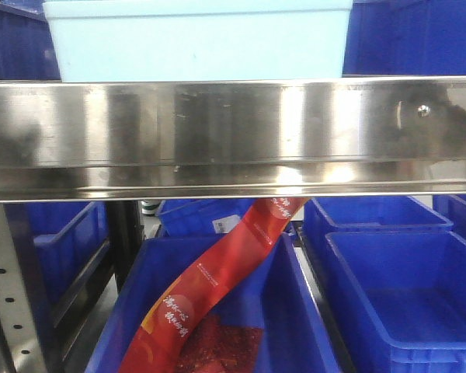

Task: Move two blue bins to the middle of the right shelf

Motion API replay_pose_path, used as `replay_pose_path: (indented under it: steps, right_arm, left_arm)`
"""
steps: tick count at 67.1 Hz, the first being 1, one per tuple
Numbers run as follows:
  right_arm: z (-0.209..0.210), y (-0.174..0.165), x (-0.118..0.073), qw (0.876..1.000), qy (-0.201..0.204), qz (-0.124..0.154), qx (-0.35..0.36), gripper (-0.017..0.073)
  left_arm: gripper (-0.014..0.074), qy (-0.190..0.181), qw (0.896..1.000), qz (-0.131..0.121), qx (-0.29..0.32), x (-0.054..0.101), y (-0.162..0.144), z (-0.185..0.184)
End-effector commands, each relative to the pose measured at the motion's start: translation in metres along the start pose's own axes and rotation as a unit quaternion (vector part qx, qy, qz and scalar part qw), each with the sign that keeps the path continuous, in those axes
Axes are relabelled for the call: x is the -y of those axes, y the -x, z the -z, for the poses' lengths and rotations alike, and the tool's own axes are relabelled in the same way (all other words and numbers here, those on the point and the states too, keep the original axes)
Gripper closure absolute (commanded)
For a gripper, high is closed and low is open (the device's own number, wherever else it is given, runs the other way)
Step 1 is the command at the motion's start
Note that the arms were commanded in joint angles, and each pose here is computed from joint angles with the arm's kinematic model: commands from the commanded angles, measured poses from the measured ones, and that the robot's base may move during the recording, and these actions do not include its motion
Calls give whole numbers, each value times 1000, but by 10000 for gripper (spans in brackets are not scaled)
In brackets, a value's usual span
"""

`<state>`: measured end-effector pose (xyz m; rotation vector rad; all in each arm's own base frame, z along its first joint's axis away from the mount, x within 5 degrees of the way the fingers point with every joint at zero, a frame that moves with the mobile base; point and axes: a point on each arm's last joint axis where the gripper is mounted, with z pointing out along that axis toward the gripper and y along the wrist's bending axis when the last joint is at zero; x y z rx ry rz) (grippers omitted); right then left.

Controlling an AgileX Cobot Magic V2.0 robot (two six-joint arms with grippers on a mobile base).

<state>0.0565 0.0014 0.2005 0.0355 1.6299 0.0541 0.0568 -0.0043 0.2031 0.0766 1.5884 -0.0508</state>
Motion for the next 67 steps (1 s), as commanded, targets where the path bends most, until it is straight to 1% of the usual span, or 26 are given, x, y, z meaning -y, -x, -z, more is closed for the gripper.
replay_pose_path:
  steps: [1, 67]
  right_arm:
    - [0, 1, 0, 1000, -2, 1, 7, 721]
    - [0, 1, 0, 1000, -2, 1, 7, 721]
  left_arm:
    - [704, 2, 1000, -1, 13, 0, 3, 1]
    - [704, 2, 1000, -1, 13, 0, 3, 1]
